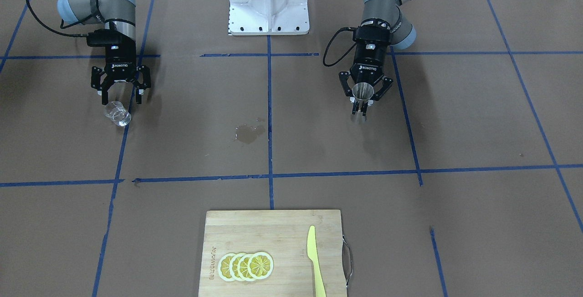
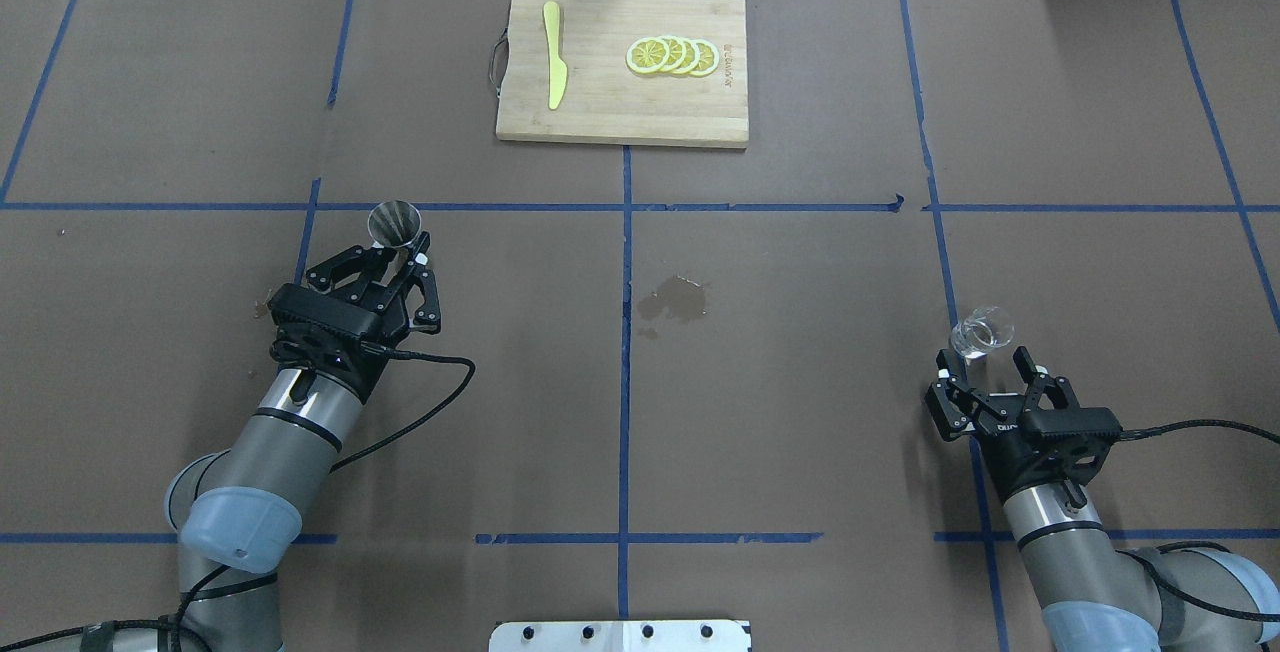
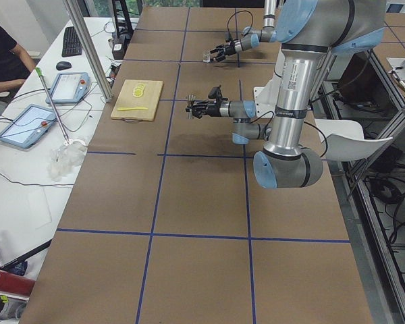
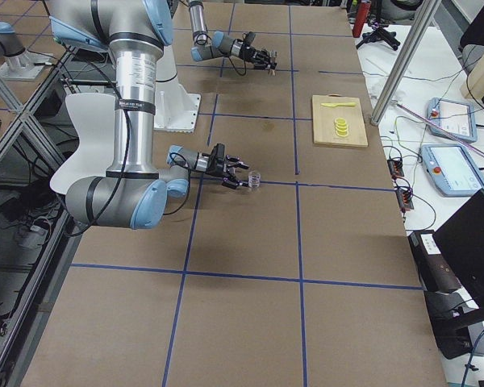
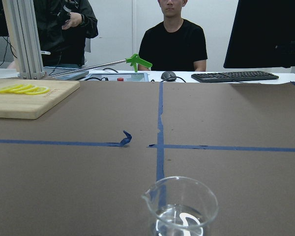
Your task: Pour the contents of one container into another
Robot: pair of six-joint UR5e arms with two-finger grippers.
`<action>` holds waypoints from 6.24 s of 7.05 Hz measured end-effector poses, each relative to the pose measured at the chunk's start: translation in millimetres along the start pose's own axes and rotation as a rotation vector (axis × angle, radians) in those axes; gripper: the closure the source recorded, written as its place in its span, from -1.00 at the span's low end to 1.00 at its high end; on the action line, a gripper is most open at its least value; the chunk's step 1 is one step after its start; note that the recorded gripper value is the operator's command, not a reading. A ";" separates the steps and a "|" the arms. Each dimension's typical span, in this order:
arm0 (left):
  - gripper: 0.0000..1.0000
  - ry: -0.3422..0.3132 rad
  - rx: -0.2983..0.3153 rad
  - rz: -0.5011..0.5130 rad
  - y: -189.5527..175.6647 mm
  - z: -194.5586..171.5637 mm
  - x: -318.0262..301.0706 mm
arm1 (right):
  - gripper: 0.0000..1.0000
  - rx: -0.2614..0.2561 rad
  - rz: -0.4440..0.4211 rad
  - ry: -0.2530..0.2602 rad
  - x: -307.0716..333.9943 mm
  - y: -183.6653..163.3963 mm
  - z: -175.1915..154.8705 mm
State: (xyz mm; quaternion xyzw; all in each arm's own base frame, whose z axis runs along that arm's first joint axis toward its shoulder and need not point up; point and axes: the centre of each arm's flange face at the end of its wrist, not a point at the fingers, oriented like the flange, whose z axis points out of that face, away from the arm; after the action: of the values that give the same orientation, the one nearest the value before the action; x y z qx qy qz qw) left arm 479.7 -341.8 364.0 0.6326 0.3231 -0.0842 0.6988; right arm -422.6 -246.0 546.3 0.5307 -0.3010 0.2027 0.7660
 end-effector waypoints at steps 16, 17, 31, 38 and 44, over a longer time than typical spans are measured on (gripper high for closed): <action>1.00 0.000 0.005 -0.005 -2.7 -0.3 1.0 | 0.73 -0.012 0.009 0.048 -2.4 -1.8 37.2; 1.00 0.001 0.005 -0.006 -3.4 -0.3 1.0 | 0.94 -0.012 0.008 0.049 -2.0 -1.7 37.4; 1.00 0.296 -0.068 0.008 -41.0 38.3 99.8 | 1.00 0.061 -0.066 -0.116 -145.9 -161.4 -7.2; 1.00 0.470 0.072 0.157 -37.8 35.6 110.6 | 1.00 0.020 -0.105 -0.187 -259.2 -222.8 -68.2; 1.00 0.499 0.078 0.143 -40.3 27.6 127.5 | 1.00 -0.004 -0.272 -0.163 -310.1 -240.9 -79.1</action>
State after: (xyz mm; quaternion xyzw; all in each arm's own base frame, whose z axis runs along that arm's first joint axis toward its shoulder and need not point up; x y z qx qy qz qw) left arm 567.2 -338.1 259.1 0.6816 0.4364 0.1118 0.5766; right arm -479.8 -254.7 150.0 0.5798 -0.2879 0.0528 0.7604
